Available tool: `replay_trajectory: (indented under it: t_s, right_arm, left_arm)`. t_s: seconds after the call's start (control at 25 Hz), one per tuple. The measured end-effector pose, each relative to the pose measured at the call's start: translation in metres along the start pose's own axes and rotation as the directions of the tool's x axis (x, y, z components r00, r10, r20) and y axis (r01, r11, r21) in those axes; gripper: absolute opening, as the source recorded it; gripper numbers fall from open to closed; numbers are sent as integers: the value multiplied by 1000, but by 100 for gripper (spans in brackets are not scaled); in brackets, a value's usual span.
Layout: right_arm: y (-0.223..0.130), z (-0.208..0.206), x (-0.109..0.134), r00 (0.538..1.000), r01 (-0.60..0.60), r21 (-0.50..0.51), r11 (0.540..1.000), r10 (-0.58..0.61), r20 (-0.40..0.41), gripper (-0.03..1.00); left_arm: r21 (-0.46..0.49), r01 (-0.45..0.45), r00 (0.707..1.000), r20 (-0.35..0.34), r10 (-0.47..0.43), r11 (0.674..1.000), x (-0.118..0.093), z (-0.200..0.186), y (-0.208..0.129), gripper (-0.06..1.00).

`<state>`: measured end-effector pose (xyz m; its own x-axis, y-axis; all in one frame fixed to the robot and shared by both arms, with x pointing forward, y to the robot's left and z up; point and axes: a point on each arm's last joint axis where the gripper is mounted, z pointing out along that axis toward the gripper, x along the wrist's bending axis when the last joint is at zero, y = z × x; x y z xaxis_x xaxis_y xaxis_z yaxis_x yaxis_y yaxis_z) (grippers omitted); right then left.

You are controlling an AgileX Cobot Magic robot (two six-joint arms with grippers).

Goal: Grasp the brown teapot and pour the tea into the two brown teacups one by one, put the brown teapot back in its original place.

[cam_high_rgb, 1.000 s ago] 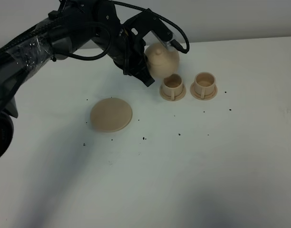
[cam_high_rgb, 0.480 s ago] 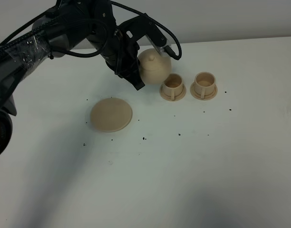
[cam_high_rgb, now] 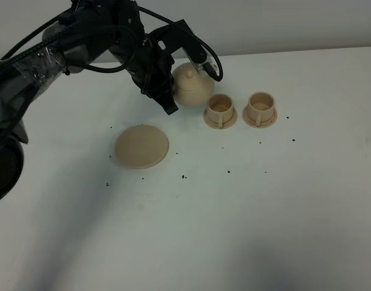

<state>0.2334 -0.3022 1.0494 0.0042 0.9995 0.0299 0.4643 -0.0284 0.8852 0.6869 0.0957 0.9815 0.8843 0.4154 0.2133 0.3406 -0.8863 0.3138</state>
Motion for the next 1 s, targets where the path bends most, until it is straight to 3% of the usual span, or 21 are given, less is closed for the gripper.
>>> replay_trajectory:
  t_s: [0.36,1.0]
  right_arm:
    - [0,0,0,1000,1,0,1000,-1,0,43]
    - [0,0,0,1000,0,0,1000,0,0,43]
  left_arm:
    - [-38,-82,996,-34,81,996,22,5,24,16]
    - [-57,-296,953,-92,290,953,28,15,31,16]
